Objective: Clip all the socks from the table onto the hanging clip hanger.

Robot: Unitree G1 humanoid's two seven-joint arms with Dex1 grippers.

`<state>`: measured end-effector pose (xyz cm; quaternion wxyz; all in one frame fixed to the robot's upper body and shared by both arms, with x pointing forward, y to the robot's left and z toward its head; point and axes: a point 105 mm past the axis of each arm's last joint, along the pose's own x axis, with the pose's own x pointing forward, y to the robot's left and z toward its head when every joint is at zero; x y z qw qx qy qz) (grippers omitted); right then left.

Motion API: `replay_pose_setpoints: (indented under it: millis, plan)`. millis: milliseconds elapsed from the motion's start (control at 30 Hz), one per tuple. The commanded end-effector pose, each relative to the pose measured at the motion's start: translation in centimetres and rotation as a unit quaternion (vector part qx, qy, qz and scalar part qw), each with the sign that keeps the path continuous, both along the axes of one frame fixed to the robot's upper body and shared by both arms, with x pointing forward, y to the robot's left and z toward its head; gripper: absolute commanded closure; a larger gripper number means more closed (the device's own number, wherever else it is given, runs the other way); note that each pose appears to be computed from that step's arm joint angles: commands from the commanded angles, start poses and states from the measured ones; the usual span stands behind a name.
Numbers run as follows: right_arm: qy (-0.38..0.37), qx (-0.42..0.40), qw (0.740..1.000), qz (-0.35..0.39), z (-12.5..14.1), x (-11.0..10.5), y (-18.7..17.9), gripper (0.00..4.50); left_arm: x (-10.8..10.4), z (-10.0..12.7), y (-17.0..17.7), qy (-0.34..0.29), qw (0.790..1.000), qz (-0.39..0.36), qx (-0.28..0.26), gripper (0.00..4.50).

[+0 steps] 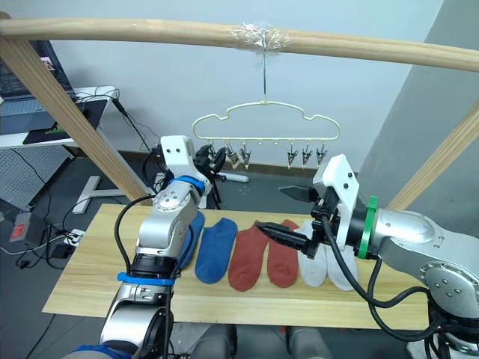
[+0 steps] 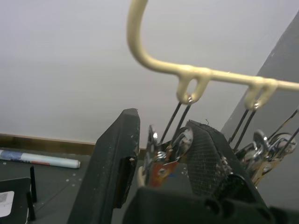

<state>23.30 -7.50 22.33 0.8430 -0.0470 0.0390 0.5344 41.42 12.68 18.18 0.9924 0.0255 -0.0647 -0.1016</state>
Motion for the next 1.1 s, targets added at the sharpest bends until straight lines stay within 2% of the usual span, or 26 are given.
replay_pose_setpoints:
  millis: [33,333,433,567,600,933,1100]
  plan:
    - [-0.012,0.0,1.0,0.008,0.4,-0.6,0.2,0.0,0.0,1.8,0.0,-0.032,0.999,0.003,-0.007,2.65]
    - [-0.01,-0.002,1.0,0.007,0.3,-0.6,0.3,0.0,0.2,1.7,-0.1,-0.028,0.999,0.004,-0.017,2.65]
    - [-0.01,-0.001,1.0,0.007,0.3,-0.6,0.3,0.0,0.2,1.9,0.0,-0.029,0.999,0.007,-0.024,3.23]
    - [-0.01,0.0,1.0,0.007,0.2,-0.6,0.4,0.0,0.4,2.1,0.0,-0.031,0.999,0.008,-0.025,4.24]
    - [-0.01,0.001,1.0,0.007,0.2,-0.6,0.4,0.0,0.4,2.1,0.0,-0.032,0.999,0.008,-0.025,4.37]
    - [0.004,-0.013,1.0,-0.01,-0.6,-0.1,0.2,0.0,0.1,2.9,0.1,-0.035,0.999,-0.008,-0.035,4.39]
    - [0.045,-0.091,0.989,-0.104,-4.1,3.4,-1.6,0.0,-0.6,3.5,-0.1,-0.021,0.995,-0.051,-0.081,4.39]
